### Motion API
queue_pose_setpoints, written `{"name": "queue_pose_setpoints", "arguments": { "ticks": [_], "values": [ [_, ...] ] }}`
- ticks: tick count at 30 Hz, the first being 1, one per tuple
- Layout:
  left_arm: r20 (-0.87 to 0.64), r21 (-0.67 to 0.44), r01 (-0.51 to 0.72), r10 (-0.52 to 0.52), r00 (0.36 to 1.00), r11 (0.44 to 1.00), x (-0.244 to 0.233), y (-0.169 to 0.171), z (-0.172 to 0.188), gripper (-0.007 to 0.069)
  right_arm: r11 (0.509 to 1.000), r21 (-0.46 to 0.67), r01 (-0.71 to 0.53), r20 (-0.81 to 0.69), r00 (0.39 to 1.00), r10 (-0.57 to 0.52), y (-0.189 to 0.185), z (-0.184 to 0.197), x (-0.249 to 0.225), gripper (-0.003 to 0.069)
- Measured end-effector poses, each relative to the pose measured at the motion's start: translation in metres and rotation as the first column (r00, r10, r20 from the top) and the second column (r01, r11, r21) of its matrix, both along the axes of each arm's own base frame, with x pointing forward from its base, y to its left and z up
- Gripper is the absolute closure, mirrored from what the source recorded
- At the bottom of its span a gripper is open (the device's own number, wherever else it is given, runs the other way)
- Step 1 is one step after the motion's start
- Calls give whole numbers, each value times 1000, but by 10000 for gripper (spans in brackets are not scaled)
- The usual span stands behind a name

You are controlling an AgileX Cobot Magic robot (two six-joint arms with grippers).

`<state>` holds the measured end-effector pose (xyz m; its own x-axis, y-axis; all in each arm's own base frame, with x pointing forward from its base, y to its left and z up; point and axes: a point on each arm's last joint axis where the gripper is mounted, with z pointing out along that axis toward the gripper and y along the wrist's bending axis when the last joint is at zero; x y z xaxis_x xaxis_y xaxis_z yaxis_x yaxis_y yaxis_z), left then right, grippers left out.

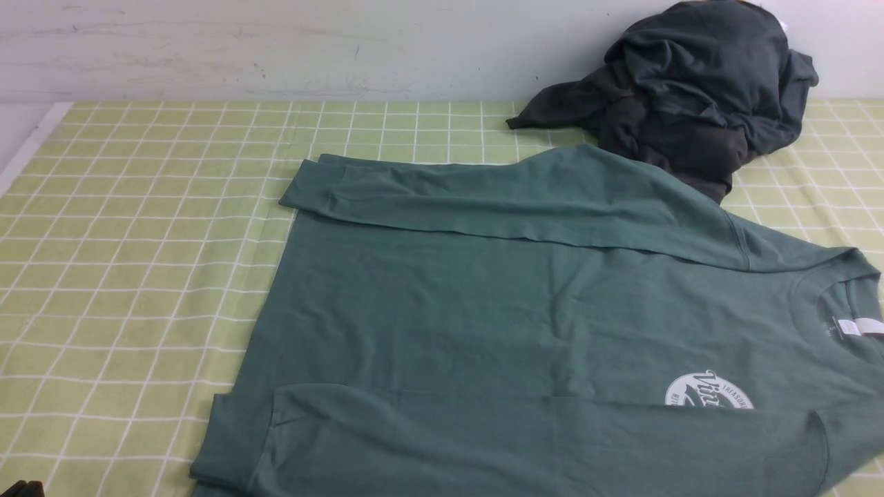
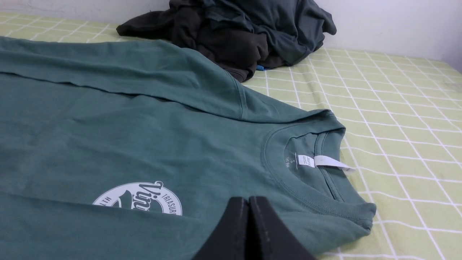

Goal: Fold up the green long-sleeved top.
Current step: Use the left arm to clamp the cuff closest to it

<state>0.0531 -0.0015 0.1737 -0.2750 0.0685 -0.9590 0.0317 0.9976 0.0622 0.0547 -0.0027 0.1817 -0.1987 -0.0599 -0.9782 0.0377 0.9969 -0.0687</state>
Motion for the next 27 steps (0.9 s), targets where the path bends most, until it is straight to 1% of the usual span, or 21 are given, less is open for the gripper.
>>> {"name": "queue_pose_setpoints", "arguments": {
  "ticks": [17, 20, 22, 24, 25, 26, 27],
  "values": [
    [0, 4, 0, 0, 1000, 1000, 0, 0, 0, 628, 1000, -8, 1, 4, 1000, -1, 0, 0, 0, 673],
    [13, 11, -2, 2, 1000, 1000, 0, 0, 0, 628, 1000, -10, 1, 43, 999, -1, 0, 3, 1, 673],
    [65, 15, -6, 5, 998, 1000, 2, 1, 4, 628, 1000, -15, 3, 144, 990, -1, 0, 12, 2, 673],
    [146, 16, -11, 8, 989, 1000, 3, 1, 11, 628, 1000, -20, 5, 242, 970, 0, 0, 21, 2, 673],
    [211, 15, -15, 11, 977, 1000, 4, 1, 17, 628, 1000, -23, 7, 296, 955, 1, 0, 26, 1, 673],
    [279, 15, -19, 15, 960, 1000, 4, 2, 24, 628, 1000, -26, 9, 365, 931, 2, 0, 33, 1, 673],
    [376, 14, -26, 19, 926, 1000, 3, 2, 33, 628, 999, -31, 12, 458, 889, 3, 0, 42, -2, 673]
  ]
}}
